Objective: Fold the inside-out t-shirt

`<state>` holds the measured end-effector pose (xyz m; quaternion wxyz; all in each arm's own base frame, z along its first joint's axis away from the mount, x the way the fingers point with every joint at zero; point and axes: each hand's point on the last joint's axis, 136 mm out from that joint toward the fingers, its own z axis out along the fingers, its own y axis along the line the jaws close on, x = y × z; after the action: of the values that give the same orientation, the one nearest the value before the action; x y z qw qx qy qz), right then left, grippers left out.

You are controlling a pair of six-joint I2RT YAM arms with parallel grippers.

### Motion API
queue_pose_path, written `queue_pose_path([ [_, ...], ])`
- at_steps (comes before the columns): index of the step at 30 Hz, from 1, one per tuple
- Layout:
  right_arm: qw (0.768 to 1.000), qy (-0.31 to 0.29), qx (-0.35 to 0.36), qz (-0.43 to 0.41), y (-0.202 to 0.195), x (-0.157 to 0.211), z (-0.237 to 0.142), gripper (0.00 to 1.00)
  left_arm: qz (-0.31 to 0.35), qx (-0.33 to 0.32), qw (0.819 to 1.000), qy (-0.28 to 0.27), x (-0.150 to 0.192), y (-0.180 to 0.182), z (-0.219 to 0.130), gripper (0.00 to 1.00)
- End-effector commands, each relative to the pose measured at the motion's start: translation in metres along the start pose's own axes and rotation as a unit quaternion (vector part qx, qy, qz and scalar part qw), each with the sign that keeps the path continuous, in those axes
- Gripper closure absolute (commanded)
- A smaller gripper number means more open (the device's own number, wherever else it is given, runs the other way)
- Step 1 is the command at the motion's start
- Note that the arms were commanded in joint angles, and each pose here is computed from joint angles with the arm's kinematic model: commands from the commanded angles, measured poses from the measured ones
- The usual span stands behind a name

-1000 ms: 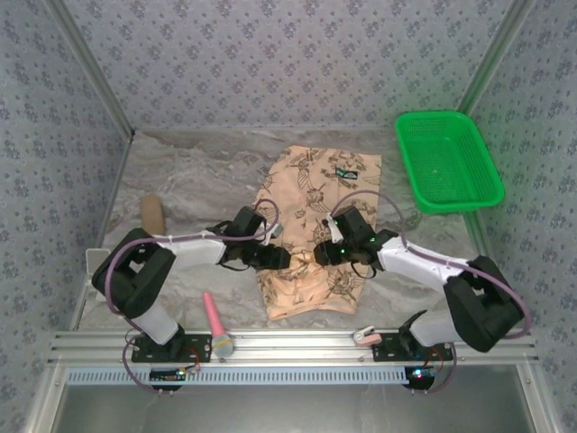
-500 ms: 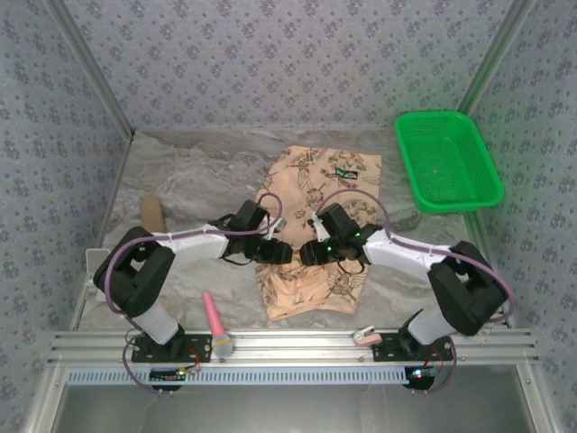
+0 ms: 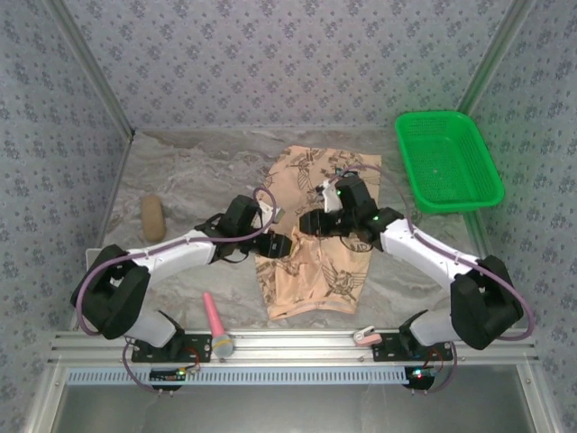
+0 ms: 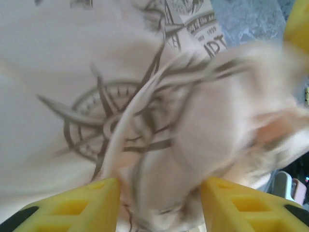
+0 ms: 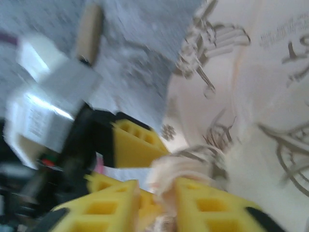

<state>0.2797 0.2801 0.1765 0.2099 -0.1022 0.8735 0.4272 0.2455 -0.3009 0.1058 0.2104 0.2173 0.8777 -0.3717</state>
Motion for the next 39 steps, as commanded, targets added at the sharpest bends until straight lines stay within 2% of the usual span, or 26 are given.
queue_pose_path([
  [1,0.995,0.048,-0.032,0.076,0.004,0.012,0.005,0.61,0.047,-0.006,0.998,-0.041,-0.028,-0.005,0.003,0.53],
  [4,0.993,0.053,0.033,0.102,-0.032,0.025,0.01,0.62,0.042,-0.003,0.999,-0.027,-0.02,0.001,0.017,0.57],
  [7,0.99,0.054,0.066,0.109,-0.051,0.038,0.008,0.65,0.027,0.011,1.0,-0.002,-0.004,0.002,0.028,0.6],
  [11,0.99,0.062,0.111,0.068,-0.058,0.057,-0.005,0.62,0.022,0.037,0.999,0.011,0.015,-0.005,0.025,0.57],
  [14,0.99,0.075,0.119,0.032,-0.057,0.071,-0.007,0.6,0.028,0.049,0.998,0.021,0.022,-0.009,0.025,0.53],
  [21,0.989,0.062,0.127,-0.042,-0.065,0.07,0.02,0.6,0.03,0.003,1.0,0.0,-0.006,0.005,0.041,0.51],
  [23,0.987,0.066,0.13,-0.061,-0.068,0.074,0.029,0.67,0.03,0.002,1.0,0.002,-0.013,0.006,0.048,0.56],
  [26,0.985,0.076,0.108,-0.11,-0.06,0.088,0.035,0.85,0.016,0.002,1.0,0.007,-0.023,0.005,0.054,0.85],
  [28,0.979,0.081,0.089,-0.165,-0.047,0.097,0.031,0.94,0.013,0.018,1.0,0.003,-0.029,-0.002,0.051,0.97],
  [29,0.974,0.083,0.085,-0.193,-0.042,0.103,0.026,0.98,0.009,0.031,0.999,-0.003,-0.034,-0.006,0.047,1.0],
  [31,0.963,0.085,0.098,-0.235,-0.04,0.113,0.017,1.0,-0.012,0.054,0.998,-0.017,-0.043,-0.013,0.034,1.0],
  [34,0.95,0.117,0.098,-0.274,-0.045,0.144,0.017,1.0,-0.076,0.083,0.993,-0.034,-0.054,-0.01,0.014,1.0],
  [36,0.935,0.129,0.136,-0.301,-0.058,0.163,0.023,1.0,-0.126,0.099,0.987,-0.026,-0.051,-0.001,0.008,1.0],
  [39,0.941,0.116,0.163,-0.273,-0.07,0.164,0.028,0.98,-0.164,0.138,0.977,-0.005,-0.037,-0.002,0.008,0.96],
])
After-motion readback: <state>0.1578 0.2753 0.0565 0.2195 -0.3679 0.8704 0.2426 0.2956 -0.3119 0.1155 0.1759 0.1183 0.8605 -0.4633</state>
